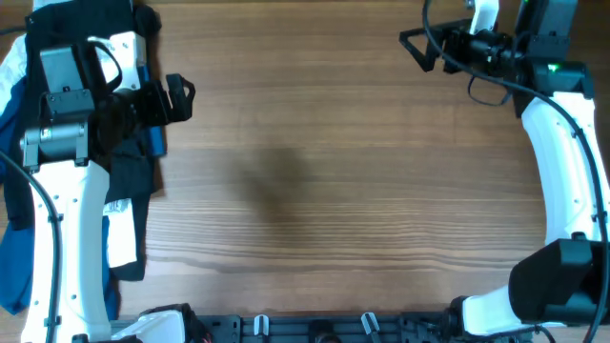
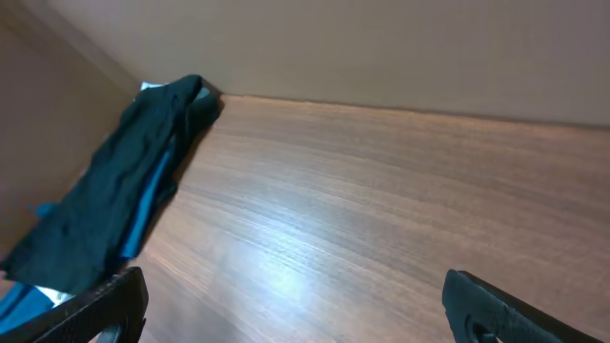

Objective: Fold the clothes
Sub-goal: 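Reach the left gripper into the clothes pile and grasp the black shorts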

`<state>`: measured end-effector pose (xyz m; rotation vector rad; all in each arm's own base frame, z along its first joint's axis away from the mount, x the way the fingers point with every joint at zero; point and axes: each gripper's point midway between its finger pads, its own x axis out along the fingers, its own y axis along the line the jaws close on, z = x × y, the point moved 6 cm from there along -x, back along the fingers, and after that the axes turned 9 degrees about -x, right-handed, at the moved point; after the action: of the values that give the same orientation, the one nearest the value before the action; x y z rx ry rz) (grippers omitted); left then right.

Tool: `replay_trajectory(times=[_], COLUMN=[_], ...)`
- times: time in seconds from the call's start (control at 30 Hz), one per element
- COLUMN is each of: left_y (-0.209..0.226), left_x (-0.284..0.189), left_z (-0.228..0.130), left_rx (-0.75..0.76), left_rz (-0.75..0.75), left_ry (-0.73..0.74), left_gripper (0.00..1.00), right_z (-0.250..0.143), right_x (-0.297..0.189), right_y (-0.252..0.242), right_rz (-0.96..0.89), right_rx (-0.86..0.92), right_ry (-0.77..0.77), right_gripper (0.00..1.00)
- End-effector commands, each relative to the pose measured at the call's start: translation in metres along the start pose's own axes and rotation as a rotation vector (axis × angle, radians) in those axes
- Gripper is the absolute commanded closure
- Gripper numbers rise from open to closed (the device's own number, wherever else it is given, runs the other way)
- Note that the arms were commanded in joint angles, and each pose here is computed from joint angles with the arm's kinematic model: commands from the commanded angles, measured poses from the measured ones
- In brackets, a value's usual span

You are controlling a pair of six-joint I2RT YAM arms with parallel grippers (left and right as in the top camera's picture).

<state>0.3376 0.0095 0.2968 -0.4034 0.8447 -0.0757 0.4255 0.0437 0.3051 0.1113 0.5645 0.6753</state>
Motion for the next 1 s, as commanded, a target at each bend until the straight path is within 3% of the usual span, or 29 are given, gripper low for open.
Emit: replay_trajectory(times=[0.0,0.3,0.43,0.57,0.67,0.77,0.83,0.97], left_y=[0.026,0.157,0.202,0.258,0.253,0.222,0.185,0.134], left_x=[0.004,0.078,0.055,0.024,0.025,0.046,0.068,0.125], left_z=[0.023,0.040,0.053,0.046,0.038,0.034,0.034,0.036], left_rx=[-0.030,-0.216,-0.223,-0.337,-0.373,-0.335,-0.264,-0.097], left_rz=[0.081,0.269,0.350,0.409,0.317,0.261,0.215,0.280], left_ry=[-0.078,-0.075,-0.158,-0.207,-0.170,-0.092,-0.042,-0.025], left_gripper=[0.00,0.01,0.01,0.07,0.07,0.08,0.09,0.13], right_z=[0.010,-0.007,-0.009,-0.011,-0.017,-0.039,-0.049,-0.051], right_x=[-0.001,0.010,0.025,0.036,0.057,0.096,0.109,0.106], right_y=[0.006,0.009,0.023,0.038,0.042,0.041,0.040,0.037], right_rz=[0.032,-0.038,-0.092,-0.107,-0.077,-0.045,-0.035,-0.040], right_rx=[-0.015,0.023,-0.020,-0.052,-0.062,-0.007,0.005,0.010], right_ry=[-0.022,0.080,0.117,0.139,0.157,0.213,0.239,0.250], right_gripper=[0.00,0.00,0.01,0.00,0.02,0.05,0.07,0.07])
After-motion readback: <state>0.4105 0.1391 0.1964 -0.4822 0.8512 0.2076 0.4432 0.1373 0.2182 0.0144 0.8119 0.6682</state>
